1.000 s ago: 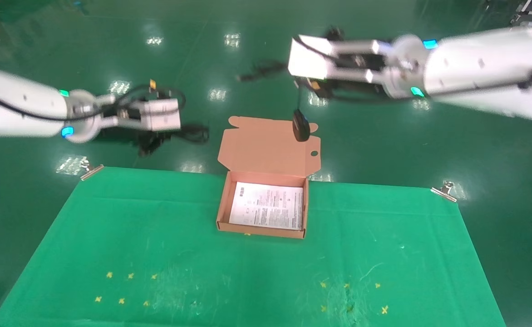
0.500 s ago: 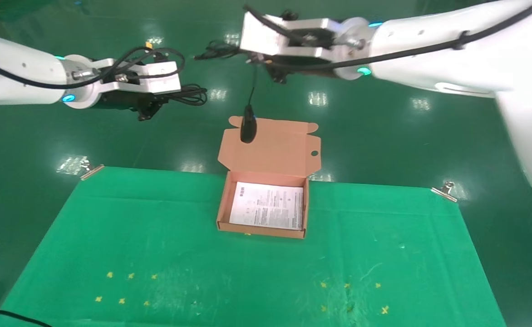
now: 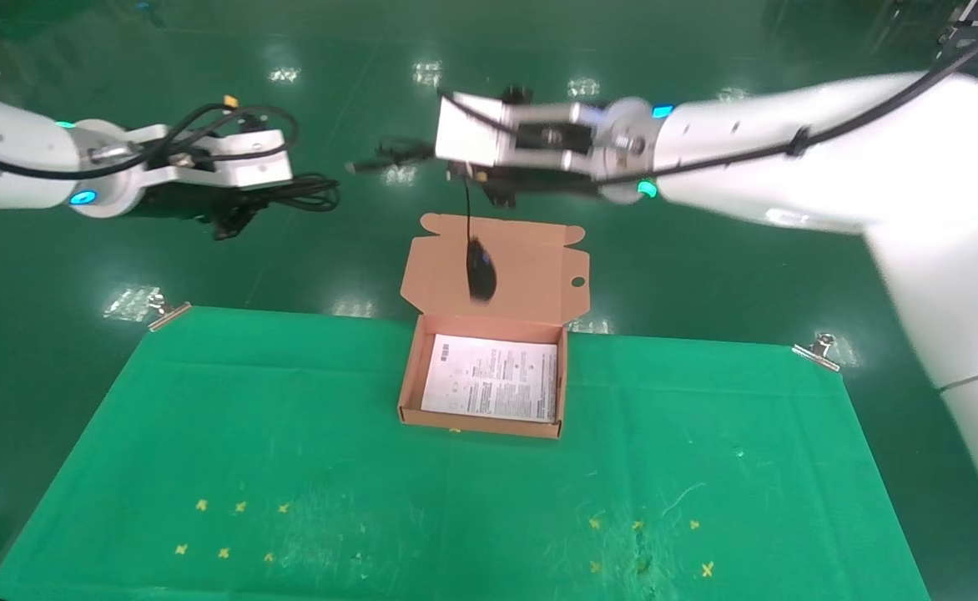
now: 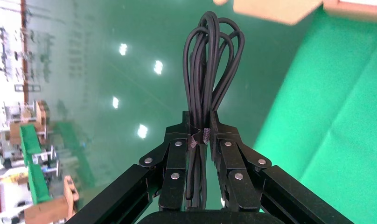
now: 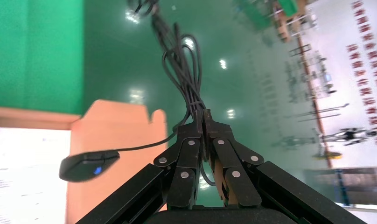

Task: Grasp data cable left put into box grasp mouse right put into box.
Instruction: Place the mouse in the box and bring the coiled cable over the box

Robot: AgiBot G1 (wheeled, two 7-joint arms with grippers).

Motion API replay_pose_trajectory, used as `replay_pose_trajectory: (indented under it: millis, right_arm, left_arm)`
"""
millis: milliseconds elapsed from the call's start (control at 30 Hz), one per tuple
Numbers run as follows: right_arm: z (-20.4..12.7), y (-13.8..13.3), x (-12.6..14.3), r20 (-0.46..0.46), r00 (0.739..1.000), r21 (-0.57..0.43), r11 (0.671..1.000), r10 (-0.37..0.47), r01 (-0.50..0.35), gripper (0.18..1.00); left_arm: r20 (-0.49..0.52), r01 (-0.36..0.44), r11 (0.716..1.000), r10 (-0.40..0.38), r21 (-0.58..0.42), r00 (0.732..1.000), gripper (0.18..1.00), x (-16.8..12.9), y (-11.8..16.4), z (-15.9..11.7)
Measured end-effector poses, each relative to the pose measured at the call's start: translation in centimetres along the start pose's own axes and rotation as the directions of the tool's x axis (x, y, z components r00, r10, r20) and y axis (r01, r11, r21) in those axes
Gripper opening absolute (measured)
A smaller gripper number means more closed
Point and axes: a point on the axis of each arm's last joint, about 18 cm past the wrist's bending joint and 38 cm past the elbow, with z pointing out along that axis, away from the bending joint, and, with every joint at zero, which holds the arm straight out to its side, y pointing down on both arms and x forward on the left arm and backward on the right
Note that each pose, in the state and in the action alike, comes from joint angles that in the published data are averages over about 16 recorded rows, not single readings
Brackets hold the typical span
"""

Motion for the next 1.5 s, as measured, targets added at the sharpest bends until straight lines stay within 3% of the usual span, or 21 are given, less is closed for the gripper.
replay_pose_trajectory:
  millis: [367,867,1100,1500]
  right_arm:
    - [2.4,0.8,-5.7,0.103,0.992,-0.01,0.998,0.067,-0.066,0.191]
    - [4.0,5.2,-11.7,0.154,0.945,-0.135,0.954,0.287,-0.267,0.191]
    - [4.3,7.0,-13.5,0.147,0.922,-0.195,0.925,0.357,-0.327,0.191]
    - [4.8,7.1,-14.7,0.128,0.906,-0.217,0.903,0.403,-0.371,0.194]
  left_arm:
    - [-0.021,0.007,0.994,-0.009,-0.108,1.0,0.255,0.6,2.7,-1.4]
    - [-0.016,0.014,0.991,-0.016,-0.136,1.0,0.254,1.1,3.0,-2.1]
    - [-0.015,0.014,0.991,-0.016,-0.136,1.0,0.254,1.1,2.9,-2.1]
    - [-0.015,0.014,0.99,-0.016,-0.137,1.0,0.254,1.2,2.9,-2.1]
